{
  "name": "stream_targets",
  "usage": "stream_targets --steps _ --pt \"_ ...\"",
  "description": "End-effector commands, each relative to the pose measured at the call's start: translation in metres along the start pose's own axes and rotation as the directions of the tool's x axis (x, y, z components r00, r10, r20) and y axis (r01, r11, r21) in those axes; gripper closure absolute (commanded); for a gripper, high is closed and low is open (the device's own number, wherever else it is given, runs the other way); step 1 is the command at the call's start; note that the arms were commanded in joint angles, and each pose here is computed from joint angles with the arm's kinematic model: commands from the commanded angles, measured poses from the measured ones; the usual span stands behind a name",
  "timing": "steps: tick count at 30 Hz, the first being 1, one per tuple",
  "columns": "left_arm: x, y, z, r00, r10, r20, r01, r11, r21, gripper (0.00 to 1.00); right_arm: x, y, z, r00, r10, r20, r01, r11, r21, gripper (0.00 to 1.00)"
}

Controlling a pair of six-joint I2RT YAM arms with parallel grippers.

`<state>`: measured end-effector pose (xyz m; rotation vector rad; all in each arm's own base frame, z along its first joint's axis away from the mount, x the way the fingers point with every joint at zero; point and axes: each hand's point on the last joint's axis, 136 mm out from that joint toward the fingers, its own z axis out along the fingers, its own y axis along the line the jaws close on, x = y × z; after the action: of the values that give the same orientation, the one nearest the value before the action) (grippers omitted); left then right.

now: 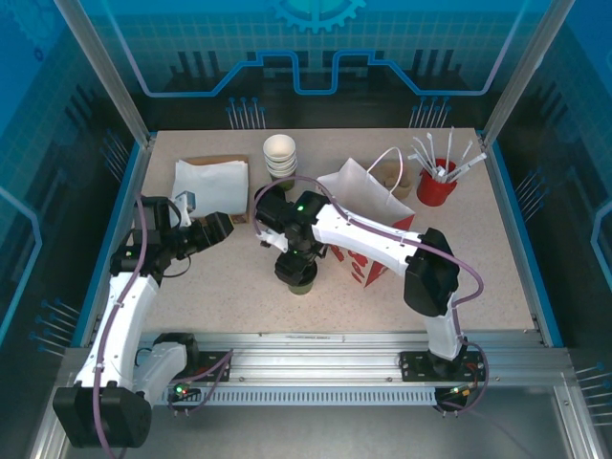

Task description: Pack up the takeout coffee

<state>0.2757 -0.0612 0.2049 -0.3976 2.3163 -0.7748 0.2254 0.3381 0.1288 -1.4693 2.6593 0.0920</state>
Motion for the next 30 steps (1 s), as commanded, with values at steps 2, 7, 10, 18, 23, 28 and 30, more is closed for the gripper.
stream_targets --steps 2,7,10,18,23,28,30 --pt "0.003 -0.002 0.000 1.000 0.011 -0.004 -0.010 1.000 0.027 0.17 0.014 -0.003 -0.003 0.999 0.028 -0.040 -0.028 0.999 -0.018 0.24" --pt "0.002 -0.003 0.000 1.000 0.011 -0.002 -0.011 0.999 0.031 0.17 0.014 -0.002 -0.001 0.999 0.021 -0.048 -0.022 1.000 -0.022 0.21" --pt "0.002 -0.003 0.000 1.000 0.011 -0.002 -0.011 0.999 0.030 0.17 0.016 -0.002 0.001 0.998 0.019 -0.060 -0.021 1.000 -0.023 0.21" --pt "0.003 -0.003 0.000 1.000 0.013 -0.003 -0.013 0.999 0.036 0.17 0.017 -0.002 0.005 0.997 0.015 -0.075 -0.017 1.000 -0.025 0.21" --pt "0.003 -0.004 0.000 1.000 0.012 -0.002 -0.012 0.999 0.037 0.17 0.018 -0.002 0.008 0.996 0.011 -0.086 -0.013 1.000 -0.028 0.19" --pt "0.004 -0.004 -0.001 1.000 0.011 -0.003 -0.011 0.999 0.039 0.17 0.018 -0.002 0.010 0.996 0.007 -0.090 -0.010 1.000 -0.027 0.19" --pt "0.004 -0.004 -0.001 1.000 0.012 -0.001 -0.012 0.999 0.040 0.17 0.019 -0.002 0.009 0.996 0.005 -0.093 -0.008 1.000 -0.027 0.19"
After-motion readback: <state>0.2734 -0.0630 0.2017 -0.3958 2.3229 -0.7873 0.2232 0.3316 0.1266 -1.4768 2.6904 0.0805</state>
